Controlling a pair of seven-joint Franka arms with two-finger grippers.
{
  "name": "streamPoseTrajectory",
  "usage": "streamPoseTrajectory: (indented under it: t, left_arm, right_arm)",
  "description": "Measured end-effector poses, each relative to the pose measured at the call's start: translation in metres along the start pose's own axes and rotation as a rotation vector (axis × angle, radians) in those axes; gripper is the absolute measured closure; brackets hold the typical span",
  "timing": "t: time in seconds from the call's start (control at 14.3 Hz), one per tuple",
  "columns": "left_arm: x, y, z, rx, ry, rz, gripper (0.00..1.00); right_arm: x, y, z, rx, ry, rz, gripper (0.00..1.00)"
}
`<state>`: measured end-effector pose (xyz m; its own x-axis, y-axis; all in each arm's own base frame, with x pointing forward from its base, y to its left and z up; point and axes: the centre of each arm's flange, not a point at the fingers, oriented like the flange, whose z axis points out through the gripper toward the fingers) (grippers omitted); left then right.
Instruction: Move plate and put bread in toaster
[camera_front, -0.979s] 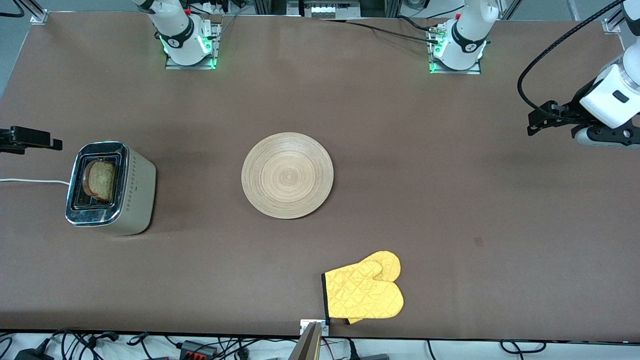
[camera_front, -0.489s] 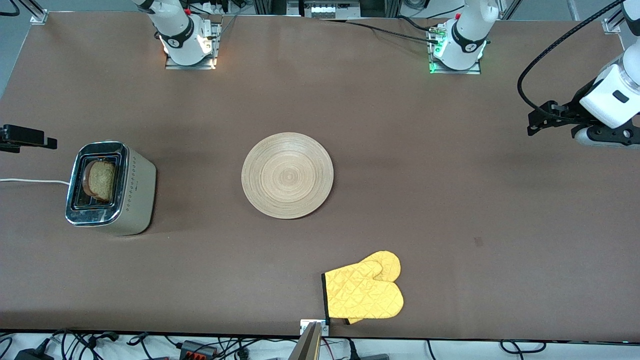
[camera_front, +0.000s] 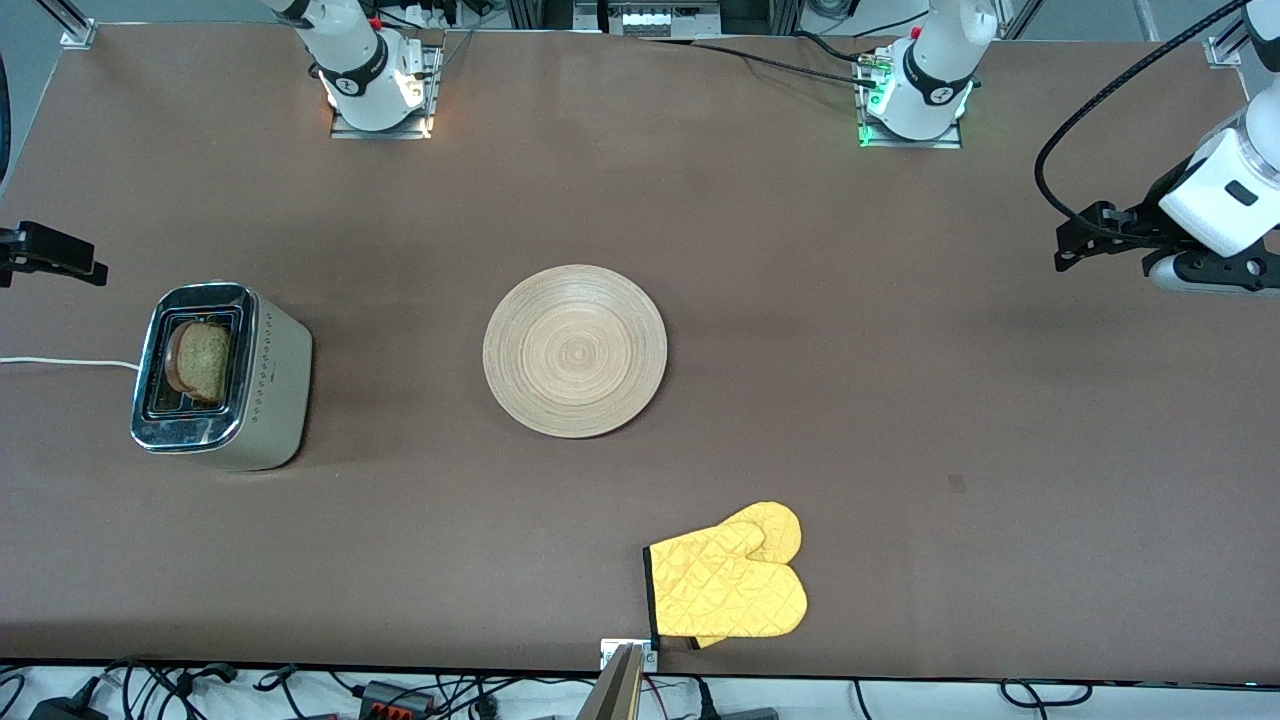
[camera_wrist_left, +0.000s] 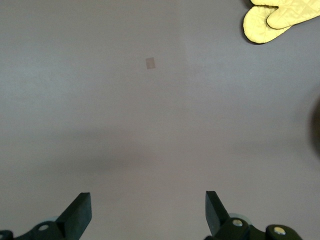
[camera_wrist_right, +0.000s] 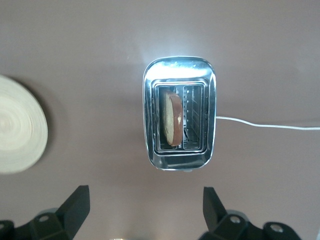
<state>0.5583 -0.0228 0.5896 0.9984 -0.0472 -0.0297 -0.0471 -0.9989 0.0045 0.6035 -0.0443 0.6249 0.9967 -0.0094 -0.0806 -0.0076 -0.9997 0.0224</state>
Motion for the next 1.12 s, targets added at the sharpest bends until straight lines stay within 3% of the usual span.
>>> streamPoseTrajectory:
  t: [0.35, 0.77, 1.12]
  left_arm:
    - [0.0, 0.0, 0.0, 0.0, 0.0, 0.0, 0.0]
    - [0.0, 0.0, 0.0, 0.0, 0.0, 0.0, 0.0]
    - [0.0, 0.0, 0.0, 0.0, 0.0, 0.0, 0.0]
  right_arm:
    - [-0.06, 0.002, 0.002, 0.026, -0.009, 0.062, 0.0]
    - [-0.041, 0.004, 0.027, 0.021, -0.007, 0.076, 0.0]
    - [-0.033, 0.003, 0.027, 0.014, 0.025, 0.074, 0.0]
